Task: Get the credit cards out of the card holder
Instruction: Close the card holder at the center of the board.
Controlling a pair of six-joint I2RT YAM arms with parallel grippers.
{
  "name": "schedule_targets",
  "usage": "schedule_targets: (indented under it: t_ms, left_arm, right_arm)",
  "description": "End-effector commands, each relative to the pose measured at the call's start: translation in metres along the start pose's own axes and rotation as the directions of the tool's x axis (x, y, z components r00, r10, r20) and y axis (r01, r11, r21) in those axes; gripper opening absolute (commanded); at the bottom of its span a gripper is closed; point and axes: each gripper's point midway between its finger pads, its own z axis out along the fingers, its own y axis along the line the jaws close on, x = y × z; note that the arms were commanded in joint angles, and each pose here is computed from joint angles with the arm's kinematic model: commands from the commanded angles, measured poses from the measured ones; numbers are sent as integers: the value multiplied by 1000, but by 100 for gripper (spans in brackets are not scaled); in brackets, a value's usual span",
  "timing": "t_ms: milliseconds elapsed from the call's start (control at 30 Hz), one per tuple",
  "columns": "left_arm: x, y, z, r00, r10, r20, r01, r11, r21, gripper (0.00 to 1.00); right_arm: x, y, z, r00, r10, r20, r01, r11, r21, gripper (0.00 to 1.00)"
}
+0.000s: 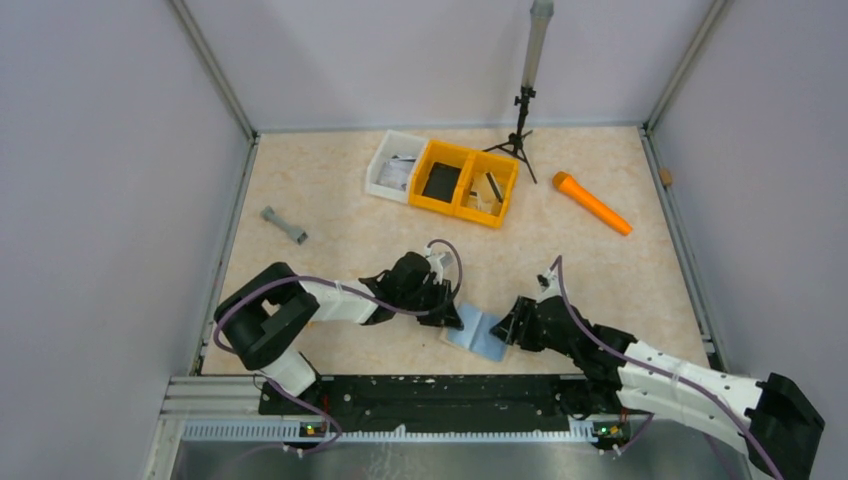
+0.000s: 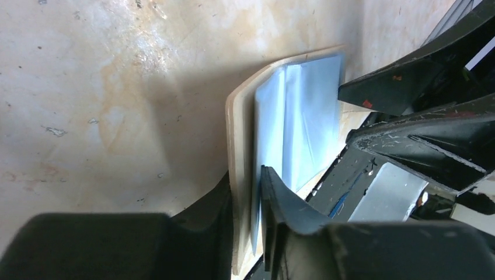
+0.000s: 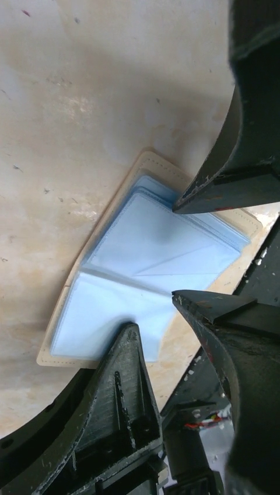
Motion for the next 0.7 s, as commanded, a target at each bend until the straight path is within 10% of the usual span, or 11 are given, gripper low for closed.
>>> schedule_targets:
  t_ms: [0, 667]
  left_arm:
    - [-3, -8, 3, 1000, 13, 7, -13, 999, 32, 20]
    - [4, -26, 4, 1000, 27, -12, -26, 997, 69, 10]
  right_arm:
    - [9, 9, 4, 998, 50, -43, -53, 997, -61, 48]
    - [8, 32, 22, 997, 8, -71, -16, 993, -113, 24]
